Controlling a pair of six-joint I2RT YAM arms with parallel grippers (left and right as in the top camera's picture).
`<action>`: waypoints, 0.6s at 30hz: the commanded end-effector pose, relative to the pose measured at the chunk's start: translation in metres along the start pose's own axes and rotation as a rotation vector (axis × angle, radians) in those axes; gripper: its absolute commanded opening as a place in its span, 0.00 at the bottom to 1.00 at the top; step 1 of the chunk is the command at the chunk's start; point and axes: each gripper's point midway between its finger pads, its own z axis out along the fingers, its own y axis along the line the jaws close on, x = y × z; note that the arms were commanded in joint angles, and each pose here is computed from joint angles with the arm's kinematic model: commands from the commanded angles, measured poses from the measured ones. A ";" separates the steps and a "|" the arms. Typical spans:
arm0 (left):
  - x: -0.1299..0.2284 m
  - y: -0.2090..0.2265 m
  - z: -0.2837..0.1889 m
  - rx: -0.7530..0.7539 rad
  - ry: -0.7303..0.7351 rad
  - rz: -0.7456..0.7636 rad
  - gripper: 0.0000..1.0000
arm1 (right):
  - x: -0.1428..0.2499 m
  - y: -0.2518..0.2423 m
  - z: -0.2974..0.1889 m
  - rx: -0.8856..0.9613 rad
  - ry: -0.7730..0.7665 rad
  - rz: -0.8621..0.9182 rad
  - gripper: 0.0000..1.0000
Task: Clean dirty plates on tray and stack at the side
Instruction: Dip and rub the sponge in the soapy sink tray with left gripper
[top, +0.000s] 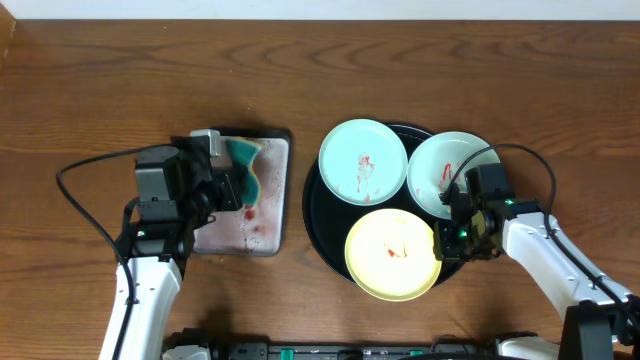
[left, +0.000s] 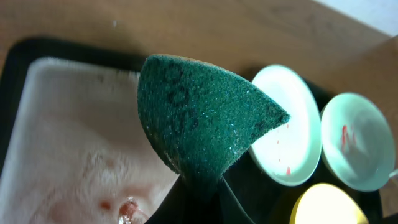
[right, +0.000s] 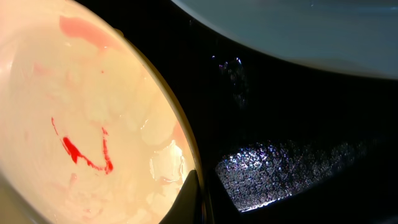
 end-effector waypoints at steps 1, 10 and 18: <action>-0.008 -0.003 0.000 0.028 -0.035 -0.056 0.07 | 0.001 -0.002 0.001 0.000 0.004 0.011 0.01; -0.023 -0.009 -0.001 0.063 -0.085 -0.288 0.08 | 0.000 -0.002 0.001 0.000 0.002 0.010 0.01; -0.023 -0.009 -0.001 0.062 -0.084 -0.288 0.07 | 0.000 -0.002 0.001 0.000 0.002 0.010 0.01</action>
